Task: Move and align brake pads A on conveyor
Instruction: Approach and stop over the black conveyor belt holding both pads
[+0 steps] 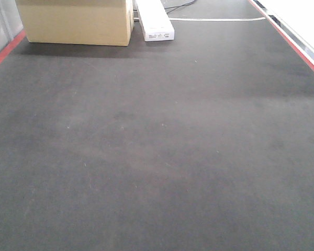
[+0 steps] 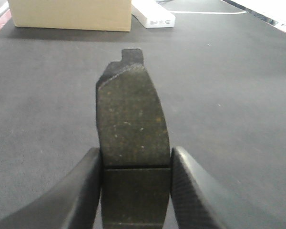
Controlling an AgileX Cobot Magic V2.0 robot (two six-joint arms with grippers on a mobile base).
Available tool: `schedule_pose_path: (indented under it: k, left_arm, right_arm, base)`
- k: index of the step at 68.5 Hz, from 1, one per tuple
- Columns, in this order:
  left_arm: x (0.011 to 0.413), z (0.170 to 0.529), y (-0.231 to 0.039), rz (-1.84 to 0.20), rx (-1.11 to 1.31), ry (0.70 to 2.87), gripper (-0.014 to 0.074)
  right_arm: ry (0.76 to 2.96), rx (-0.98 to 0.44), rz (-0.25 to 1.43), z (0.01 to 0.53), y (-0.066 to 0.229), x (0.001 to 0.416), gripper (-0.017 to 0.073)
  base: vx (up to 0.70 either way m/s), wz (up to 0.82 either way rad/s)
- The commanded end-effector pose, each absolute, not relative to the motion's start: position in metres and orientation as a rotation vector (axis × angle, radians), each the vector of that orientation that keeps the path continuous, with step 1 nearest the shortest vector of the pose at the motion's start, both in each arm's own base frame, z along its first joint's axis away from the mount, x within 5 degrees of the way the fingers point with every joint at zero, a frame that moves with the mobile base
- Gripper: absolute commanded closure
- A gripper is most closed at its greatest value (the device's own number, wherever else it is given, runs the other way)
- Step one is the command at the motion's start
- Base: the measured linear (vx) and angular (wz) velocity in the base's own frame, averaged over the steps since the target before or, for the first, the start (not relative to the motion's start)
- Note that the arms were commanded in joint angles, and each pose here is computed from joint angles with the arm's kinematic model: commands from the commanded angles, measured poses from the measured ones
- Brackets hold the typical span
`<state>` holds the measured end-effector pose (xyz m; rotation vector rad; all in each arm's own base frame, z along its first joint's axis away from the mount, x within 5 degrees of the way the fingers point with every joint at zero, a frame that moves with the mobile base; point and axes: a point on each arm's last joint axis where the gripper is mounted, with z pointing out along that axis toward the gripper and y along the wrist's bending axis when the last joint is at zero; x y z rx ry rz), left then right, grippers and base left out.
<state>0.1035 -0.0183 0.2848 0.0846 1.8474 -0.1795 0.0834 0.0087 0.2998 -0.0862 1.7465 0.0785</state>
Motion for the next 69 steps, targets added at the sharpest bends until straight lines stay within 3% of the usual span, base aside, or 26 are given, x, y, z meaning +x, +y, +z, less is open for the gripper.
schedule_pose_path:
  k: [1, 69]
  left_arm:
    - [0.1059, 0.3026, -0.0196, -0.205, 0.077, 1.727, 0.0599]
    - [0.1059, 0.3026, -0.0196, -0.205, 0.077, 1.727, 0.0599]
  right_arm:
    - [1.624, -0.079, 0.067, 0.3187, 0.0079, 0.0839, 0.0571]
    - [1.624, -0.079, 0.067, 0.3187, 0.0079, 0.0839, 0.0571]
  base:
    - [0.17, 0.08]
    - [0.04, 0.0]
